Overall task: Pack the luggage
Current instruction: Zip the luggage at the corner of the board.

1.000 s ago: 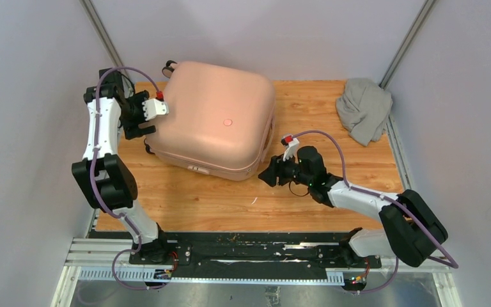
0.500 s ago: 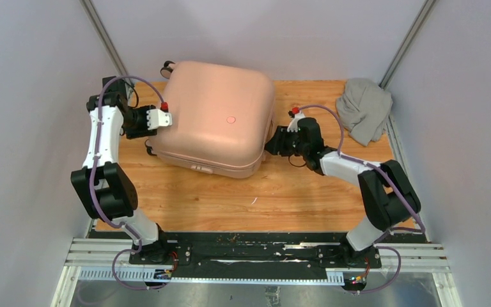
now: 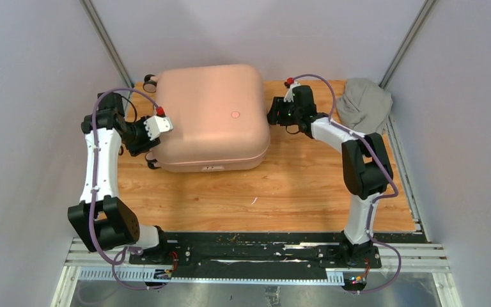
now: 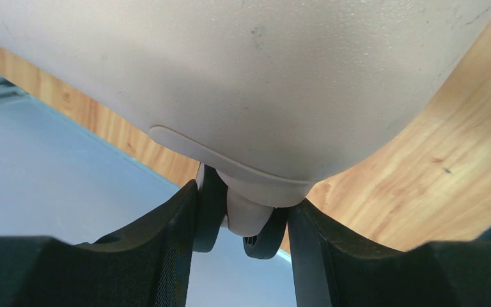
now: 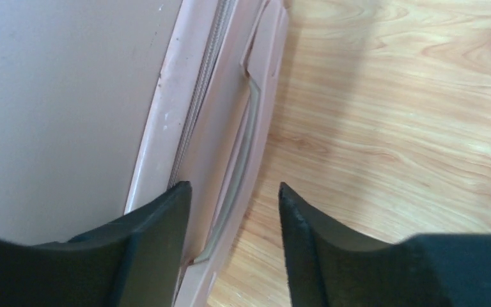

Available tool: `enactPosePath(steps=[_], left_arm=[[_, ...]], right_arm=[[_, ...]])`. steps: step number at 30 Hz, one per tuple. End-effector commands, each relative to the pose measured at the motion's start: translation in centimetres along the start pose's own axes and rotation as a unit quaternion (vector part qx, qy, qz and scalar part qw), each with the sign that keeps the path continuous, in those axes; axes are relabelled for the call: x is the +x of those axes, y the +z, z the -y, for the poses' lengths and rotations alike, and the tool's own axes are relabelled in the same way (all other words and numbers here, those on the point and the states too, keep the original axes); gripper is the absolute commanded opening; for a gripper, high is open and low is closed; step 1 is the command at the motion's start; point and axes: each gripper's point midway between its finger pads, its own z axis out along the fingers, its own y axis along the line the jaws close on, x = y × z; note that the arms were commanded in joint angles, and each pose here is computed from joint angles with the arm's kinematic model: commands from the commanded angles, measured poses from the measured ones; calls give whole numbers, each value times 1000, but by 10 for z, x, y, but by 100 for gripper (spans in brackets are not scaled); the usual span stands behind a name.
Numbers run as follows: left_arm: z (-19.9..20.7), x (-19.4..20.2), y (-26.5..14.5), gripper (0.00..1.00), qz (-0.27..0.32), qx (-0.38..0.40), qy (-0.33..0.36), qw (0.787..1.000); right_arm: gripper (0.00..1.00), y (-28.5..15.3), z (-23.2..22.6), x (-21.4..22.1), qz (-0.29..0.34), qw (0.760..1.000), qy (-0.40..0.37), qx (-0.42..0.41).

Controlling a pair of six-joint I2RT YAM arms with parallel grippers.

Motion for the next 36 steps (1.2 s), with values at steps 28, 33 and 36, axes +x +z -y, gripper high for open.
enactPosePath(steps=[28, 33, 36], left_arm=[[-27, -55, -40, 0, 62, -42, -100, 992], [-6, -23, -37, 29, -11, -20, -23, 999], [4, -2, -27, 64, -44, 10, -11, 999]], right_arm=[[69, -109, -99, 97, 75, 930, -197, -300], [69, -104, -99, 105, 65, 935, -200, -287], [70, -106, -96, 108, 62, 938, -203, -273]])
